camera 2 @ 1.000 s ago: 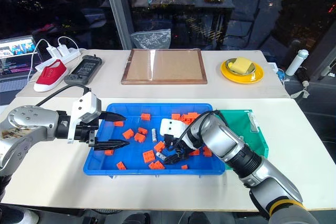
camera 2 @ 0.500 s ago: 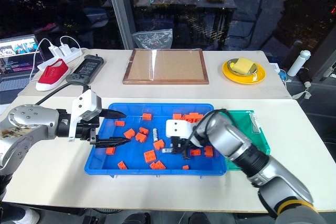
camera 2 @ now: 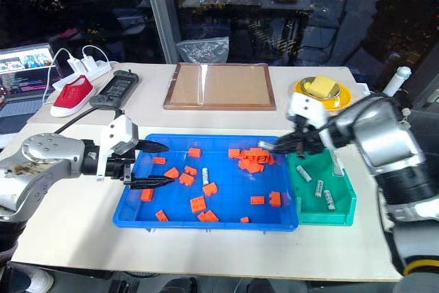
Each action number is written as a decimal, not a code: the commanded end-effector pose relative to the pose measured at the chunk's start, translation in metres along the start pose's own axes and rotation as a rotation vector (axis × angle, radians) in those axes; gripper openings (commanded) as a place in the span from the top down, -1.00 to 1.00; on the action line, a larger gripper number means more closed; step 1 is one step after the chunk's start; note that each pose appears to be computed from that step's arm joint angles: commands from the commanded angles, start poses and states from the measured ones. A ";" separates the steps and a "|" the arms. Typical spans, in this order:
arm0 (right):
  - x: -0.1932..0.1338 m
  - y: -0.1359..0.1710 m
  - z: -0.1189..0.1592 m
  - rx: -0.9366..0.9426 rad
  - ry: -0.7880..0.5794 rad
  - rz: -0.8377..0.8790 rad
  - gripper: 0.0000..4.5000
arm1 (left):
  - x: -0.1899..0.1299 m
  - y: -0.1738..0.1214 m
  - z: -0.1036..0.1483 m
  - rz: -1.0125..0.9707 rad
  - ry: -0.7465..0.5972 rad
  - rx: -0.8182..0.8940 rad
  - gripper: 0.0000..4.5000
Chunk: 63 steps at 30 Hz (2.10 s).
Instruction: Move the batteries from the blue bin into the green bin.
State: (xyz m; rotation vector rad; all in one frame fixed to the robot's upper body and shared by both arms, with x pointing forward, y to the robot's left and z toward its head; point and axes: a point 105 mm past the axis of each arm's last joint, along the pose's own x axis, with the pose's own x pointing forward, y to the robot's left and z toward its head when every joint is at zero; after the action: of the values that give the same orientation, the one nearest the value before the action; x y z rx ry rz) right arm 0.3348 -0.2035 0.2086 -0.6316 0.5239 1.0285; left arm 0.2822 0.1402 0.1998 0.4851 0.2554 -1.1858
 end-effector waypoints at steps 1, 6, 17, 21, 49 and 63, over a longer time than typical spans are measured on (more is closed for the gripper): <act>-0.037 -0.013 -0.003 0.008 0.009 -0.108 0.89 | -0.002 0.004 0.006 0.002 -0.008 0.043 -1.00; -0.044 -0.020 -0.014 0.044 0.031 -0.165 0.89 | 0.001 0.007 0.008 -0.009 -0.010 0.055 -1.00; -0.018 -0.022 -0.042 0.028 0.148 -0.172 0.45 | -0.002 0.006 0.008 -0.018 0.003 0.061 -1.00; -0.034 -0.042 -0.021 -0.012 0.085 -0.278 -0.12 | -0.006 0.007 0.008 -0.004 -0.002 0.050 -1.00; 0.172 0.078 0.105 -0.434 -0.148 0.230 -0.72 | -0.082 -0.003 -0.034 0.248 0.144 -0.102 -1.00; 0.215 0.071 0.071 -0.318 -0.021 0.199 -0.72 | -0.078 0.000 -0.041 0.241 0.187 -0.081 -1.00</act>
State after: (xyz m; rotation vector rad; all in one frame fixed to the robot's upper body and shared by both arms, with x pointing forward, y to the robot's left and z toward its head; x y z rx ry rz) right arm 0.3673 0.0102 0.1091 -0.8323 0.3763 1.3331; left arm 0.2555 0.2237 0.1927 0.5003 0.4102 -0.8981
